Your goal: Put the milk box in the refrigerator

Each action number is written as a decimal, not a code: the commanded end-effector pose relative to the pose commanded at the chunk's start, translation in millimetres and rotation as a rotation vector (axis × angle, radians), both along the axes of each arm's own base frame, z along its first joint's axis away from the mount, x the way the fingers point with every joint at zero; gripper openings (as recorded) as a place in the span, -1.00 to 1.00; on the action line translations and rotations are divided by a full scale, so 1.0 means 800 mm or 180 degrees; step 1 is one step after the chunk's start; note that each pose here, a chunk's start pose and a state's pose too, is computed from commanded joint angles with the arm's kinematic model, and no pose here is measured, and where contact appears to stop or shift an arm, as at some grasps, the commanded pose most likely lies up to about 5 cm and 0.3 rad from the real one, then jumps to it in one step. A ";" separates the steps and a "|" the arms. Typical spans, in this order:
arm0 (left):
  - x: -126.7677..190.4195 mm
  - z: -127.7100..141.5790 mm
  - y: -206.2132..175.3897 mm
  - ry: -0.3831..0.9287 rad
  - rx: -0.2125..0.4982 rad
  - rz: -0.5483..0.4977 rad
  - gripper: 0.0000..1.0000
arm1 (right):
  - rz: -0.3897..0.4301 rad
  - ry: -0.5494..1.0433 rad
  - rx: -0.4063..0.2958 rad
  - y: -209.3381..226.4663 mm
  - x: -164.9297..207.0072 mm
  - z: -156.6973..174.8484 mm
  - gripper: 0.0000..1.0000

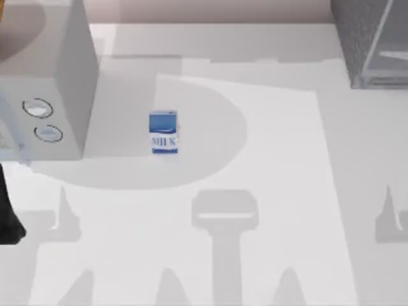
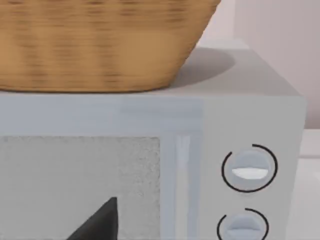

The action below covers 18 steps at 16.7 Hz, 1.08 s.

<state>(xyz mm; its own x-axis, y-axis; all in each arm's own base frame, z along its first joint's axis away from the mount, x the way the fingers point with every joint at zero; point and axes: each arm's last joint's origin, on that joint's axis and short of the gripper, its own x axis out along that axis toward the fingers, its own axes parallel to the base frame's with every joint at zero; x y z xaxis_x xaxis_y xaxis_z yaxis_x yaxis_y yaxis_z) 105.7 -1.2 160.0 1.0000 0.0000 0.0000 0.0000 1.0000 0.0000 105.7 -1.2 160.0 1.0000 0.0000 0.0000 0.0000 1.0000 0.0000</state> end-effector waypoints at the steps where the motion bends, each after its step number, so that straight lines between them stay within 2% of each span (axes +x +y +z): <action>1: 0.000 0.000 0.000 0.0000 0.0000 0.0000 1.00 | 0.0000 0.0000 0.0000 0.000 0.000 0.000 1.00; 5: 0.000 0.000 0.000 0.0000 0.0000 0.0000 1.00 | 0.0025 0.0002 -0.0015 0.002 0.002 0.012 1.00; 10: 0.000 0.000 0.000 0.0000 0.0000 0.0000 1.00 | 0.0120 0.0082 -0.0090 0.015 0.025 0.067 1.00; 14: 0.000 0.000 0.000 0.0000 0.0000 0.0000 1.00 | 0.0186 0.0115 -0.0196 0.041 0.078 0.122 1.00; 18: 0.000 0.000 0.000 0.0000 0.0000 0.0000 1.00 | 0.0208 0.0119 -0.0333 0.094 0.158 0.155 1.00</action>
<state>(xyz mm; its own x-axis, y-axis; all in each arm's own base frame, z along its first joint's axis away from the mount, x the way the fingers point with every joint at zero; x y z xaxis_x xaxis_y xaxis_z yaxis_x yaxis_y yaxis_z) 105.7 -1.2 160.0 1.0000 0.0000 0.0000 0.0000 1.0000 0.0000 231.9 74.0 283.7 0.9972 0.0633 -0.0406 -0.0672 0.9924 -0.1030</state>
